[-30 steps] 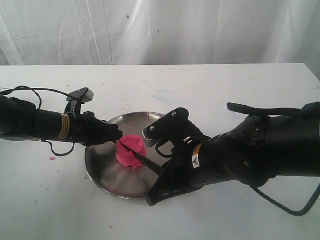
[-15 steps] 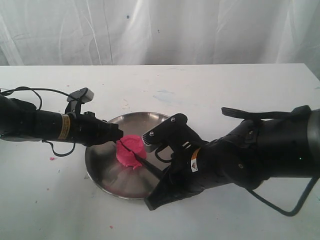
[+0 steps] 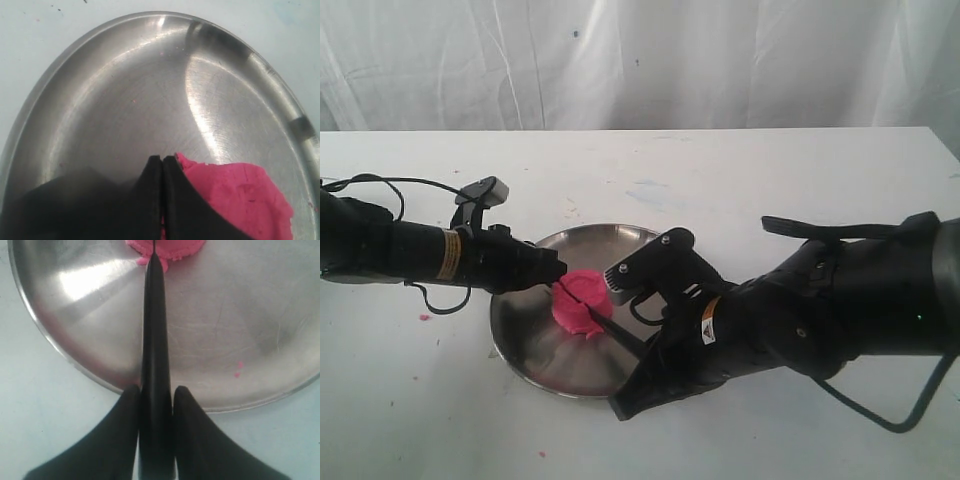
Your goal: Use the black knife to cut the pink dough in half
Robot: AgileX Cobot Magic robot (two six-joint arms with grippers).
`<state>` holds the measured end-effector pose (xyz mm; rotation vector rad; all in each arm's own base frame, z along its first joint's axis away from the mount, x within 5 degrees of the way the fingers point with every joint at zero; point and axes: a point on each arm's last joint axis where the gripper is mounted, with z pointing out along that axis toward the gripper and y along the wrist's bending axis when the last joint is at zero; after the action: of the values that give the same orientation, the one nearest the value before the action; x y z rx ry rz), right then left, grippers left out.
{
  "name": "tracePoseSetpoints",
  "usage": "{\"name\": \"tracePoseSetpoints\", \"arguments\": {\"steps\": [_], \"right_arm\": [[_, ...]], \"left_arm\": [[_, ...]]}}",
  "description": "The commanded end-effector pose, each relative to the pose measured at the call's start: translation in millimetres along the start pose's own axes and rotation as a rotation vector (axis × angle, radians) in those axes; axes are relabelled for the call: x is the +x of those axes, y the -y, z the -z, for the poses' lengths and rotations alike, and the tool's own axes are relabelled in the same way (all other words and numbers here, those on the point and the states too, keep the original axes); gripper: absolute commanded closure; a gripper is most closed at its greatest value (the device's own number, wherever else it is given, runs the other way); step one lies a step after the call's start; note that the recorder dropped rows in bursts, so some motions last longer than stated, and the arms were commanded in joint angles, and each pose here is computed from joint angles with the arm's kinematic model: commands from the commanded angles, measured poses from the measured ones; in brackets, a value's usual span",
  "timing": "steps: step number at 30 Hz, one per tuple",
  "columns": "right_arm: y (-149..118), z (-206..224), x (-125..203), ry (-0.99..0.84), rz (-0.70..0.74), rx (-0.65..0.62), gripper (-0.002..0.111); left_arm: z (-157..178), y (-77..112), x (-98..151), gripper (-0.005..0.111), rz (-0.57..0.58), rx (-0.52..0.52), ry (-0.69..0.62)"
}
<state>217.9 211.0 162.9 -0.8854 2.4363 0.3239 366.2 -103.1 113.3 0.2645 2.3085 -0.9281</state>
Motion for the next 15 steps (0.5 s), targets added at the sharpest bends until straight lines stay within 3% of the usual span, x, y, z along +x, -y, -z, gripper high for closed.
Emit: {"name": "tracePoseSetpoints", "arguments": {"steps": [1,15], "right_arm": [[-0.9,9.0,-9.2,0.066,-0.021,-0.007,0.108],[-0.3,-5.4,-1.9,0.013,-0.022,-0.002,0.108]], "left_arm": [[-2.3,-1.9,10.2,0.107,-0.022,-0.009,-0.05],[-2.2,-1.9,10.3,0.107,-0.024,-0.009,-0.051]]}}
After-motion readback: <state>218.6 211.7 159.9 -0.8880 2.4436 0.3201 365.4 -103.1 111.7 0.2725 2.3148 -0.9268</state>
